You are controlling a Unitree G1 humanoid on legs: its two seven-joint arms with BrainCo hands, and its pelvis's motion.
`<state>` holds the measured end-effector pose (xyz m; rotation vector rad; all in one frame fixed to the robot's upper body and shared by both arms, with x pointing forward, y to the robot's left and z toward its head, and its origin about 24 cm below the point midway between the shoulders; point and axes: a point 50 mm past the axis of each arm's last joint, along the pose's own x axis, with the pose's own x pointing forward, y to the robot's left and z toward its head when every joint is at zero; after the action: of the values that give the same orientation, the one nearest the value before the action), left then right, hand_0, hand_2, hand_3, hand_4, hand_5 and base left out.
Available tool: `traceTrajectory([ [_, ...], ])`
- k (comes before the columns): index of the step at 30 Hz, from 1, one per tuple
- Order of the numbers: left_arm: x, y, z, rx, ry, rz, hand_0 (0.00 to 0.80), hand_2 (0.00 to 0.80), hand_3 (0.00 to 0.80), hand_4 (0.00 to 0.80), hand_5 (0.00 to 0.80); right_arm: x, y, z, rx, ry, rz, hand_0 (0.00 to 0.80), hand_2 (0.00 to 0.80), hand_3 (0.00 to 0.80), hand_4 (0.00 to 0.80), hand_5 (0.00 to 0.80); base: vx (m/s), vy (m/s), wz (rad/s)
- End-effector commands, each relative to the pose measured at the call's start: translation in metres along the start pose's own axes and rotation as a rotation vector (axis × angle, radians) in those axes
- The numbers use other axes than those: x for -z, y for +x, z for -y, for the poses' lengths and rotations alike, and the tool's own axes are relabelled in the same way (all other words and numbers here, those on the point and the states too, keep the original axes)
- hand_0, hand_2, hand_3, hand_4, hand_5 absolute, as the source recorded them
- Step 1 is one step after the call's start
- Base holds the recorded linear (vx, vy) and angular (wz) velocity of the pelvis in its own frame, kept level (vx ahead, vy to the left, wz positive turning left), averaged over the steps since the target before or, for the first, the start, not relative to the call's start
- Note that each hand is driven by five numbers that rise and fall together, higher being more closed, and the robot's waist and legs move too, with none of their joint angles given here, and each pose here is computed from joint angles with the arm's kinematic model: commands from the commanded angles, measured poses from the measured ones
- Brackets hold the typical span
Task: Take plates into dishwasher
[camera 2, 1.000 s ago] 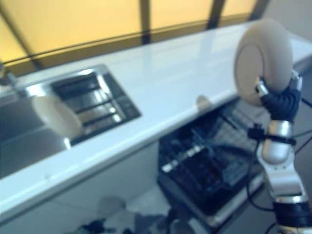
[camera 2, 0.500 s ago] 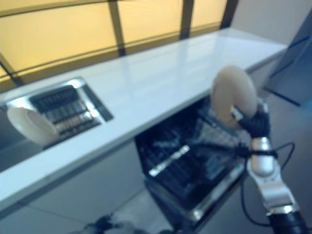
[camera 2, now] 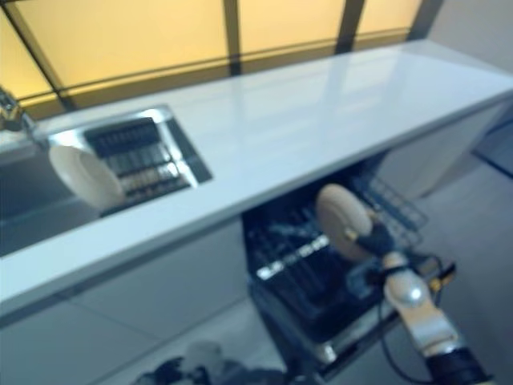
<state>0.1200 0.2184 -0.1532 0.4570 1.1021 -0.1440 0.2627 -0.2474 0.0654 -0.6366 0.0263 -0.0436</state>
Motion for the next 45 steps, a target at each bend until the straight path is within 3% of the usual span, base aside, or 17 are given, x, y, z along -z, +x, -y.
traceTrajectory([
  [1,-0.035,0.004,-0.026,-0.048,0.072,0.096,0.0,0.0,0.0,0.0,0.0,-0.041,0.026,0.003,0.095,0.012,0.157,0.8,0.8,0.8,0.8,0.8,-0.028,0.006,0.14],
  [15,-0.059,0.005,-0.018,-0.018,0.119,0.168,0.0,0.0,0.0,0.0,0.0,-0.018,0.045,-0.031,0.152,-0.03,-0.019,0.8,0.8,0.8,0.8,0.8,-0.004,0.015,0.07],
  [27,-0.081,0.005,-0.016,0.009,0.172,0.232,0.0,0.0,0.0,0.0,0.0,-0.027,0.071,-0.04,0.234,-0.054,-0.081,0.8,0.8,0.8,0.8,0.8,0.0,0.023,0.07],
  [45,-0.096,0.005,-0.015,0.022,0.199,0.276,0.0,0.0,0.0,0.0,0.0,-0.029,0.08,-0.063,0.103,-0.319,-0.088,0.8,0.8,0.8,0.8,0.8,0.011,0.014,0.06],
])
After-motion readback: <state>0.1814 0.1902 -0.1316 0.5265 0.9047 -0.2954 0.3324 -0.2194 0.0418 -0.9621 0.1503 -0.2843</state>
